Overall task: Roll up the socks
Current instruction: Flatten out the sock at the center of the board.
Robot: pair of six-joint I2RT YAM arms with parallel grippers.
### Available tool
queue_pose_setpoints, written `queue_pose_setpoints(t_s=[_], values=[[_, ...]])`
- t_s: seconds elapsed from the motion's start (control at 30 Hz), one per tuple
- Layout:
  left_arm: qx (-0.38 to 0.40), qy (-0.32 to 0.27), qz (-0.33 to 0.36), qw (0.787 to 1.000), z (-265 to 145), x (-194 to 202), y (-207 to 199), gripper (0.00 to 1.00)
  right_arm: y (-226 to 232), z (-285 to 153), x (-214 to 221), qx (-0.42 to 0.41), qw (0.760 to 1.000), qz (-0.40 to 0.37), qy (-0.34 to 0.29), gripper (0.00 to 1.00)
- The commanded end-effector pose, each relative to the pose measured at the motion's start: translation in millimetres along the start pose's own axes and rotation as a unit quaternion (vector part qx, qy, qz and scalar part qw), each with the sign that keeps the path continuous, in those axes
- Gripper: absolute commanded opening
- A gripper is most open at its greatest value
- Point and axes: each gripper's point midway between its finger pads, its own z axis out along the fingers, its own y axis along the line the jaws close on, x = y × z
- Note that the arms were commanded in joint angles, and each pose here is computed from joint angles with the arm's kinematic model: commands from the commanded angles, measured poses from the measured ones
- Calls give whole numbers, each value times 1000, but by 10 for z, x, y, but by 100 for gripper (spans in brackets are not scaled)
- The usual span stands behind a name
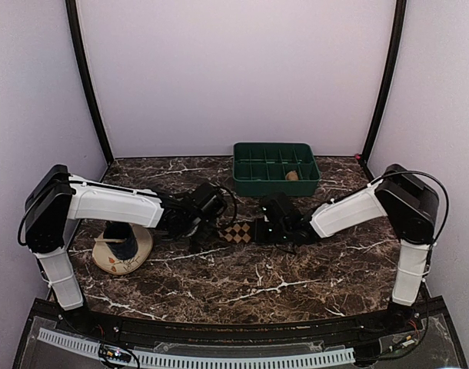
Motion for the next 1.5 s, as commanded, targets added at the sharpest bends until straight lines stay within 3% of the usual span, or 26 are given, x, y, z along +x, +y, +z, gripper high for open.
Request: queue_pose_setpoints(t_s=[0.0,0.17,0.33,0.57,0.77,1.17,1.47], values=[[3,-12,-14,1000,-112,-47,85,0,-290,-279,-251,43,998,4,-49,0],[44,-14,-3,999,-93,-87,-105,1,-538,-470,-297,68,996,10,-64,0],[99,-20,25,995,-131,-109,-505,18,-725,-575,-264,89,994,11,-68,0],[201,-23,26,979,-390,-51,-963,33,-950,-668,-139,117,991,14,-69,0],[220,-45,6,974,-610,-37,-917,33,-1120,-792,-116,140,987,15,-76,0],[126,-12,25,992,-182,44,-809,33,-1281,-1143,-253,164,980,17,-107,0],[107,37,29,993,98,381,-772,13,-1367,-1179,-225,172,979,23,-107,0]])
